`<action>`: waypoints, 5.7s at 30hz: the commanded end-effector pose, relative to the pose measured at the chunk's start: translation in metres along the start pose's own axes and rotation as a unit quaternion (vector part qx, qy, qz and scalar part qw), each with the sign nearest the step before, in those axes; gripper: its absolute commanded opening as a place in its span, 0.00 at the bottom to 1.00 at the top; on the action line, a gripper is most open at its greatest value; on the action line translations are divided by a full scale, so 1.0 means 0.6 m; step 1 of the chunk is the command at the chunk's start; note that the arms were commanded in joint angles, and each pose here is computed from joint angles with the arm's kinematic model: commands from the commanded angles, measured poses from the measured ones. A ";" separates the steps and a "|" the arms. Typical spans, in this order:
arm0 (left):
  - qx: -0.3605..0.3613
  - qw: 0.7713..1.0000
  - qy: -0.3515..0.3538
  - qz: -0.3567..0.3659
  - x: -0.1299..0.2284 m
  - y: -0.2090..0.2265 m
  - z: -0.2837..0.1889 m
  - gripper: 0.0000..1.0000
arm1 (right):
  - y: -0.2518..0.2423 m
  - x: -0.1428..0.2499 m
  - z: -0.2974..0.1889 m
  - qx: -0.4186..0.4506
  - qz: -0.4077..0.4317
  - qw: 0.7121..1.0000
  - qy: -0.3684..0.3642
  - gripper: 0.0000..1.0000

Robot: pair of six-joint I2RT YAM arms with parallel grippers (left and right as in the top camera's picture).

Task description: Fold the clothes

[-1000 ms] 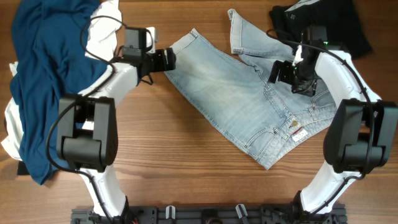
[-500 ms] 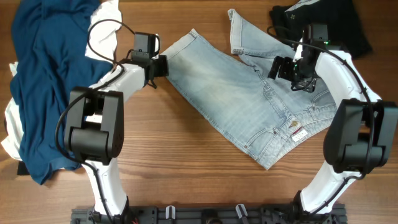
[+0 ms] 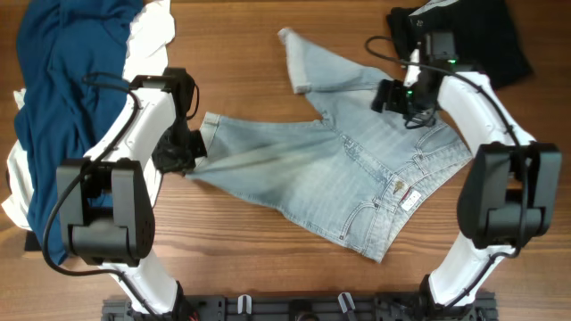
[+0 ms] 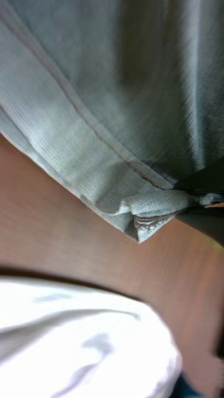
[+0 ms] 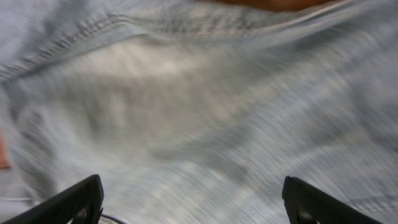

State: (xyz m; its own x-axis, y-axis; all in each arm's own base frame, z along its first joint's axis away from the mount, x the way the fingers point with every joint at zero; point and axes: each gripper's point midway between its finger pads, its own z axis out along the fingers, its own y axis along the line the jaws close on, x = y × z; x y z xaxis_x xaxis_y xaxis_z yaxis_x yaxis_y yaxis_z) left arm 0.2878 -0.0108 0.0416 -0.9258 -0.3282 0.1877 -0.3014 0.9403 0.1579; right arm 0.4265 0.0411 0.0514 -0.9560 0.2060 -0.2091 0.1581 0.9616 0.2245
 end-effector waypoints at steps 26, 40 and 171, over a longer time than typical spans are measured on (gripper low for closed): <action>0.119 0.942 -0.256 -0.184 0.030 0.092 -0.104 1.00 | 0.376 0.036 0.028 -0.109 -0.234 0.959 -0.113 0.81; 0.134 0.924 -0.311 -0.177 0.020 0.108 -0.144 1.00 | 0.378 0.069 0.166 -0.096 -0.270 0.955 -0.082 0.85; 0.162 0.918 -0.173 -0.319 0.127 -0.037 0.093 0.04 | -0.069 0.353 -0.126 0.082 0.274 0.938 0.195 0.89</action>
State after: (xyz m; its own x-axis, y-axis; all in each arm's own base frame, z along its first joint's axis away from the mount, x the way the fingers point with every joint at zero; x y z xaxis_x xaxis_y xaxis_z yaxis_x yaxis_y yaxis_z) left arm 0.2089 -0.0731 0.0014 -0.5551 -0.8221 -0.1261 -0.7933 0.5689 -0.2169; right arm 0.2288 0.0267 0.0940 -0.7907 0.5861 0.1770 0.6063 0.7897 0.0935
